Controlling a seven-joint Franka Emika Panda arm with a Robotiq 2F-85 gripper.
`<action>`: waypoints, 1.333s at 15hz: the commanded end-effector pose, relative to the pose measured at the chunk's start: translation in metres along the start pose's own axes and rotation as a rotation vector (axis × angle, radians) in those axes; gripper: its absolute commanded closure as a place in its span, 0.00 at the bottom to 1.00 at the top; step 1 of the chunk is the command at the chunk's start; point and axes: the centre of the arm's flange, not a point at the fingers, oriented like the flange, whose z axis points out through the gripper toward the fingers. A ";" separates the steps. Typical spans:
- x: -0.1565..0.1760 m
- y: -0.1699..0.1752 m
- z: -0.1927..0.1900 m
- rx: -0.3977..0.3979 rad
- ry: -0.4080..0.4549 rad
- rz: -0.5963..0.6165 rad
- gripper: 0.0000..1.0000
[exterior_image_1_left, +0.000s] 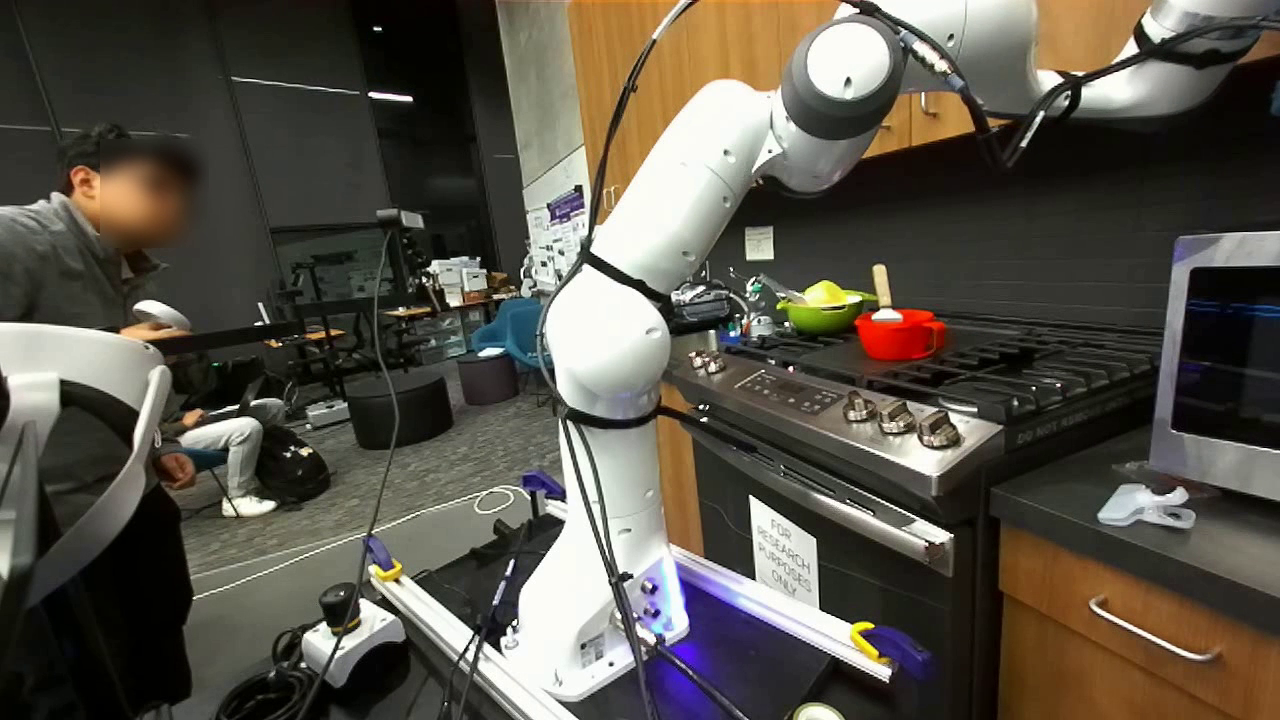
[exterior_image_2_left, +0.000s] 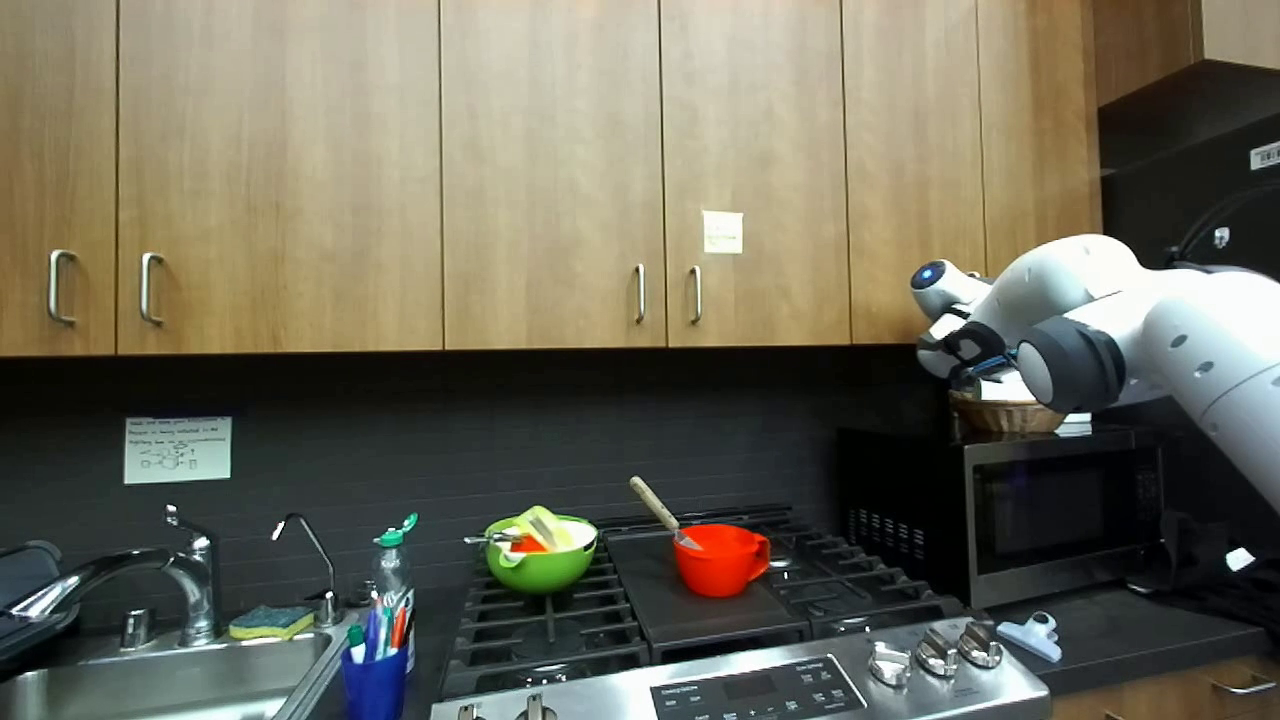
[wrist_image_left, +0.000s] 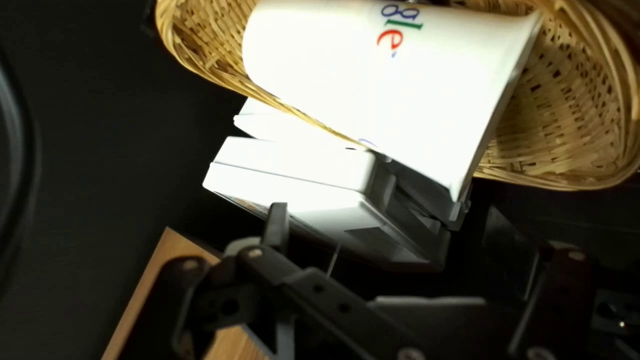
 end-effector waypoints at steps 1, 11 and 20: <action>-0.001 0.006 0.002 -0.007 -0.002 -0.008 0.00; -0.004 0.005 0.025 -0.076 -0.144 0.002 0.00; -0.006 0.000 0.043 -0.224 -0.064 0.001 0.00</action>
